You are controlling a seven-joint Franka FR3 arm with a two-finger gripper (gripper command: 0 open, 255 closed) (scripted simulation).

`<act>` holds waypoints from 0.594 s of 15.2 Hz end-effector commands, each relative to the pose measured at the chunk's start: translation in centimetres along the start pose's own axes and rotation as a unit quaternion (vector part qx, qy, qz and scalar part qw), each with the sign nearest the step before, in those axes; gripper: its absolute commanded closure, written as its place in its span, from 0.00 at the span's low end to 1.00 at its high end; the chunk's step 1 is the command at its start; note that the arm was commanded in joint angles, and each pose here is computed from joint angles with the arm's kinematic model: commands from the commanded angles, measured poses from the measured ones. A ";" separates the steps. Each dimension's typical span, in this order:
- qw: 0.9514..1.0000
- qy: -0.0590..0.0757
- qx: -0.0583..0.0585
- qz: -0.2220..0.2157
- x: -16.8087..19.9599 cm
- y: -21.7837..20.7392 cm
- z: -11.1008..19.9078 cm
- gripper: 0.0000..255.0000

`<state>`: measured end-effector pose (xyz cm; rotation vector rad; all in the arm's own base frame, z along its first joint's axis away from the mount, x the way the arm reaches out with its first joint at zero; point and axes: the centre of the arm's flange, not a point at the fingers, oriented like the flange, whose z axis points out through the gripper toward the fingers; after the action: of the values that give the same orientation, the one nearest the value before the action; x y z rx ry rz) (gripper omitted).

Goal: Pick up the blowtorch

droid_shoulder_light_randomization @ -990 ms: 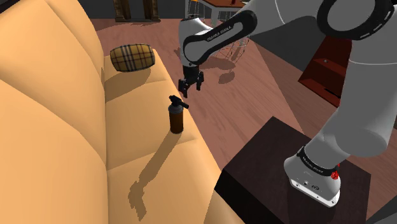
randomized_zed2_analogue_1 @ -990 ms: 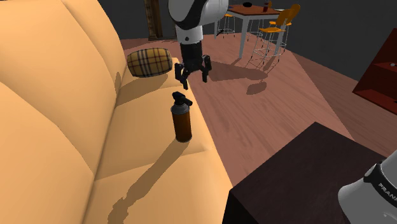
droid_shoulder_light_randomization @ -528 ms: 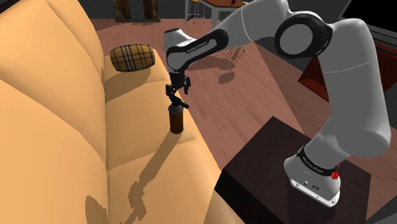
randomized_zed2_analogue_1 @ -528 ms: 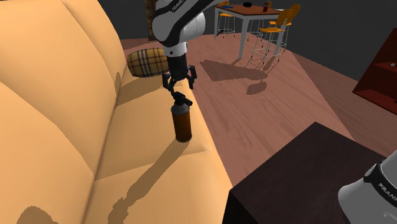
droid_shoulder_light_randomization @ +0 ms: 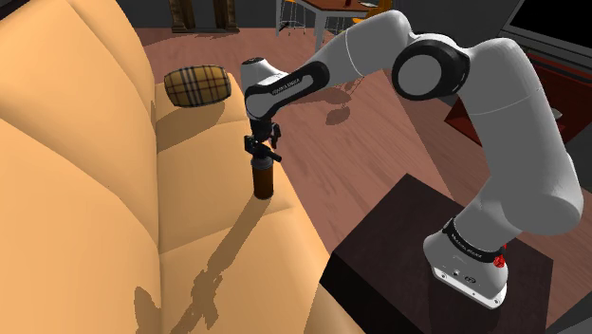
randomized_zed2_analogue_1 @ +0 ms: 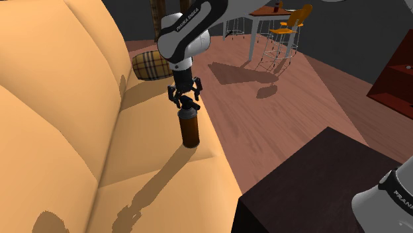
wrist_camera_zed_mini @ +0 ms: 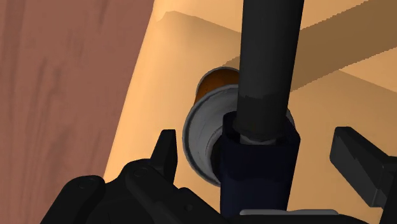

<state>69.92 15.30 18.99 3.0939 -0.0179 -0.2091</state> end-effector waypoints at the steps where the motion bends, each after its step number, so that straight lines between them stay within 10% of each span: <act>1: 1.000 0.000 0.000 0.000 0.1 0.1 0.8 0.00; 2: 1.000 0.000 0.000 0.000 0.1 0.1 0.8 0.00; 3: 1.000 0.000 0.000 0.000 0.1 0.2 0.8 1.00; 9: 1.000 0.000 0.000 0.000 0.1 0.2 0.7 1.00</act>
<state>69.93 15.11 18.31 3.0948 -0.0178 -0.2071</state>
